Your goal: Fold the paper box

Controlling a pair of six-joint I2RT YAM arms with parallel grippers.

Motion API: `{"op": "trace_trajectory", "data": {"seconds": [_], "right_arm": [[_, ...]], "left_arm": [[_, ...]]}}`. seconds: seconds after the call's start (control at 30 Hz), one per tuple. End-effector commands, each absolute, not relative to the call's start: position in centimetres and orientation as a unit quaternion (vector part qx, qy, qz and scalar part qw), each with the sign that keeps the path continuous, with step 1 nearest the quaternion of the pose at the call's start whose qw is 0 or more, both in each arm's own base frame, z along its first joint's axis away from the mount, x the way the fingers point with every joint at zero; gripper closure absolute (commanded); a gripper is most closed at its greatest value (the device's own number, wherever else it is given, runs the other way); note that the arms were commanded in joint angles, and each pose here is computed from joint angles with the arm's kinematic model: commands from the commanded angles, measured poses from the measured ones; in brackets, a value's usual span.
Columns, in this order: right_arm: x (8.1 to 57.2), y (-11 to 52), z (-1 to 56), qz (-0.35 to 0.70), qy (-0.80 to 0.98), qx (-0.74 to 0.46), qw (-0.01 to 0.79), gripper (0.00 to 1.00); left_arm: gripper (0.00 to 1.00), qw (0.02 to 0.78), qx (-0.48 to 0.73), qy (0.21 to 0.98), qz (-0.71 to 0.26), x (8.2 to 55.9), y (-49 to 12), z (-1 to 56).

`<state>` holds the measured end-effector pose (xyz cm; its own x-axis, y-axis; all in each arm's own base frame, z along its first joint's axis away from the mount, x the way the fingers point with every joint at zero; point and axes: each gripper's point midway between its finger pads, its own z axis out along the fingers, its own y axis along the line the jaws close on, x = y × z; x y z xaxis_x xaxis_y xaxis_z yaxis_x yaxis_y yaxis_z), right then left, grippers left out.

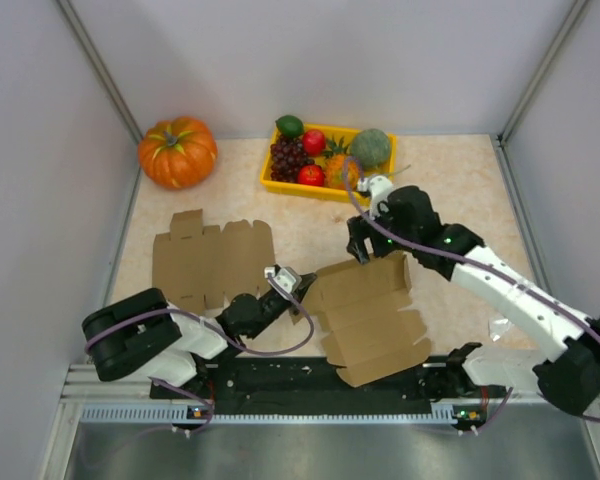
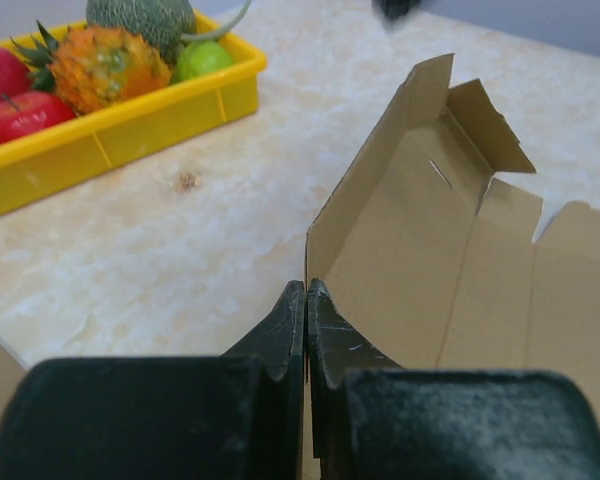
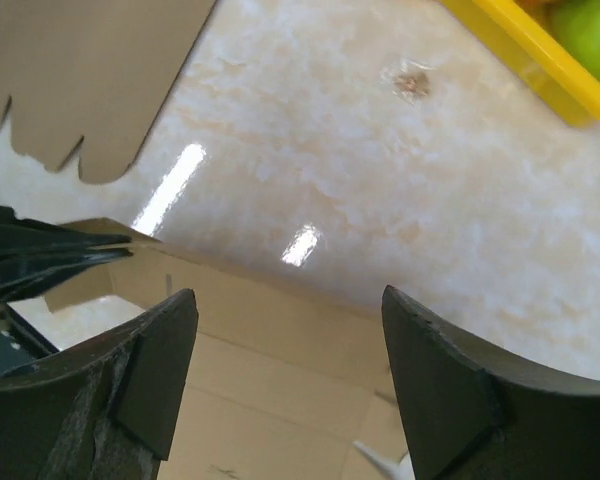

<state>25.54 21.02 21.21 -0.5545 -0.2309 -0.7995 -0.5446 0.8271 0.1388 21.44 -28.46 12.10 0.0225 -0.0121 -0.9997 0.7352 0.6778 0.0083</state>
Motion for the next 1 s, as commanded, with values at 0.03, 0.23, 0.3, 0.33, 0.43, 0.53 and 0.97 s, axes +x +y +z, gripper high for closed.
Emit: {"op": "trace_trajectory", "data": {"seconds": [0.03, 0.23, 0.3, 0.33, 0.43, 0.53, 0.97], "right_arm": [[26.2, 24.5, 19.2, 0.194, 0.758, -0.449, 0.431, 0.27], [25.0, 25.2, 18.3, 0.176, 0.652, -0.551, 0.49, 0.31], [25.8, 25.1, 17.9, 0.155, 0.649, -0.559, 0.492, 0.34], [26.3, 25.1, 17.8, 0.144, 0.648, -0.557, 0.499, 0.35], [27.4, 25.8, 18.1, 0.133, 0.63, -0.563, 0.518, 0.42], [27.4, 26.4, 18.0, 0.128, 0.619, -0.582, 0.512, 0.53], [28.5, 26.1, 19.6, 0.058, 0.603, -0.541, 0.584, 1.0]], "left_arm": [[1.0, 0.709, 0.27, 0.583, -0.292, 22.0, -29.0, 17.0], [1.0, 0.716, 0.292, 0.572, -0.272, 22.4, -29.4, 17.7], [1.0, 0.72, 0.299, 0.564, -0.273, 22.3, -29.6, 18.1], [1.0, 0.722, 0.3, 0.559, -0.275, 22.2, -29.7, 18.3], [1.0, 0.722, 0.308, 0.552, -0.281, 22.0, -30.1, 18.3], [1.0, 0.725, 0.309, 0.55, -0.276, 22.2, -30.2, 18.5], [0.8, 0.771, 0.18, 0.566, -0.231, 27.8, -29.2, 20.3]]}}
